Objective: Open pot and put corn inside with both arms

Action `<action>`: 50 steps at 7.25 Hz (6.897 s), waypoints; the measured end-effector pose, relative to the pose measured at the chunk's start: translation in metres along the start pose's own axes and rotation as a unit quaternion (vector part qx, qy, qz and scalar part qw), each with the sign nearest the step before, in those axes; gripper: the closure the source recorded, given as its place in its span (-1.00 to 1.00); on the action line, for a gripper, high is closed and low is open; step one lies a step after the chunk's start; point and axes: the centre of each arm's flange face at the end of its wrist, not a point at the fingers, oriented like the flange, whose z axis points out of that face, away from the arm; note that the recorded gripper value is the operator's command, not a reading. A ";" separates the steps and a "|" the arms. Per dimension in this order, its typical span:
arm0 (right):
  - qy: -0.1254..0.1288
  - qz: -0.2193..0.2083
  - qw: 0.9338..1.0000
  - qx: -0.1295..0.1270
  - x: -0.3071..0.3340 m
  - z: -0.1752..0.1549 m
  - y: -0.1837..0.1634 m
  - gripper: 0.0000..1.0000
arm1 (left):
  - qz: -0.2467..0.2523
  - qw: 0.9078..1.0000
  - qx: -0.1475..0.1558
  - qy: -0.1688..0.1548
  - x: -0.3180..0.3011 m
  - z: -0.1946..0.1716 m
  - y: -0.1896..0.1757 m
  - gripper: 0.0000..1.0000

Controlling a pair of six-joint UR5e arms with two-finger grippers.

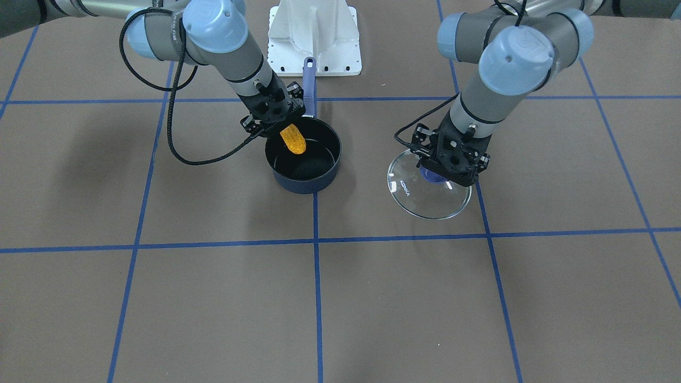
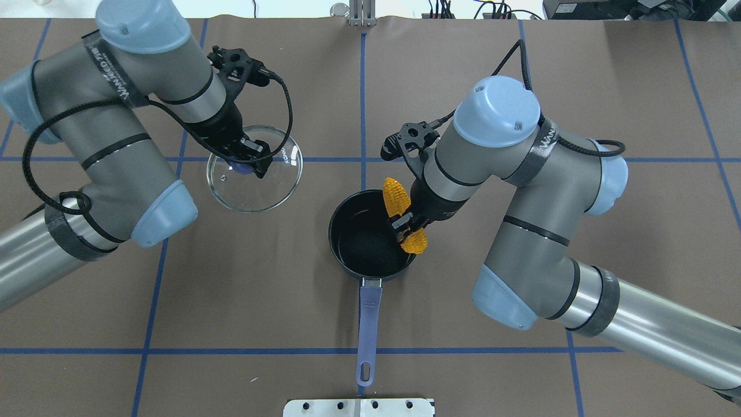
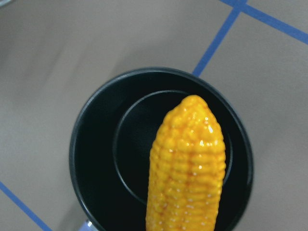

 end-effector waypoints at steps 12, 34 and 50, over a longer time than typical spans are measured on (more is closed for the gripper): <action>0.010 0.016 0.999 0.039 0.028 -0.036 -0.030 -1.00 | 0.030 0.999 -0.036 -0.014 -0.198 0.057 0.117 -0.14; 0.039 0.046 0.991 0.117 0.153 -0.089 -0.027 -1.00 | -0.031 1.000 0.004 -0.004 -0.258 -0.002 0.095 -0.98; 0.171 0.235 0.957 -0.013 0.558 -0.252 0.301 -1.00 | -0.162 0.986 0.006 -0.050 -0.442 -0.066 0.275 -1.00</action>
